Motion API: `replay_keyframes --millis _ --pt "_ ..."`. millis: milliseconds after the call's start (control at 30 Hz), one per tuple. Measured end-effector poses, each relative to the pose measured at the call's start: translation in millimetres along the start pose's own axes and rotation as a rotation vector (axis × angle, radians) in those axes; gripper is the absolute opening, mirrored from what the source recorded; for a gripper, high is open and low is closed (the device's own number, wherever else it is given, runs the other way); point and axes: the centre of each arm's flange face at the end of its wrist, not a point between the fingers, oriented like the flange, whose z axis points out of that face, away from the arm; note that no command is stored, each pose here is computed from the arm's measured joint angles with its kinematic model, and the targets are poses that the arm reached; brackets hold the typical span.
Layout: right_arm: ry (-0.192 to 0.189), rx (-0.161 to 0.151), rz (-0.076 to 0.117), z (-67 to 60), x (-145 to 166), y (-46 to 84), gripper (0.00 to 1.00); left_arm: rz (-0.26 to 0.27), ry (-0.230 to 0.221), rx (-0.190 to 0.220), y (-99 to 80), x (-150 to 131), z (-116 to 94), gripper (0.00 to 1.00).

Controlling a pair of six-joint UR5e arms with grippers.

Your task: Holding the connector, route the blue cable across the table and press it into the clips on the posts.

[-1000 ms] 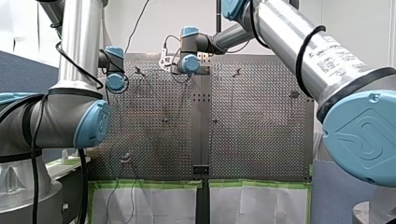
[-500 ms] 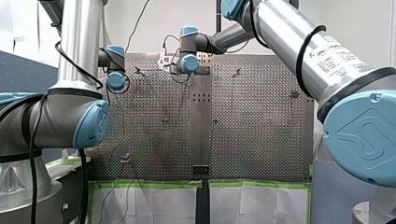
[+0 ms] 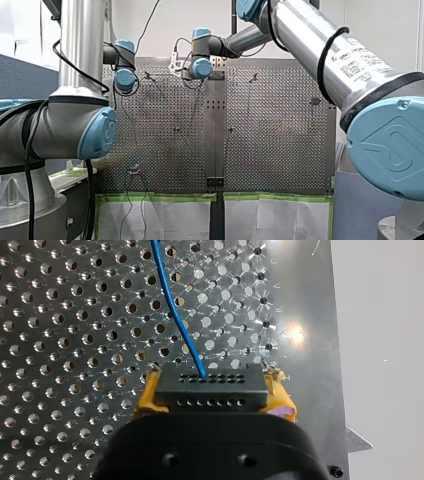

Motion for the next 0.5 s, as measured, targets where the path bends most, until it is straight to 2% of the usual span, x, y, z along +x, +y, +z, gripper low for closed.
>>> replay_keyframes --millis 300,500 --pt "-0.001 -0.002 -0.001 0.3 0 -0.2 0.00 -0.013 0.100 0.067 -4.7 7 -44 1.00" --pt "-0.009 -0.004 -0.001 -0.3 -1 0.1 0.00 -0.009 0.135 0.086 -5.5 5 -69 1.00"
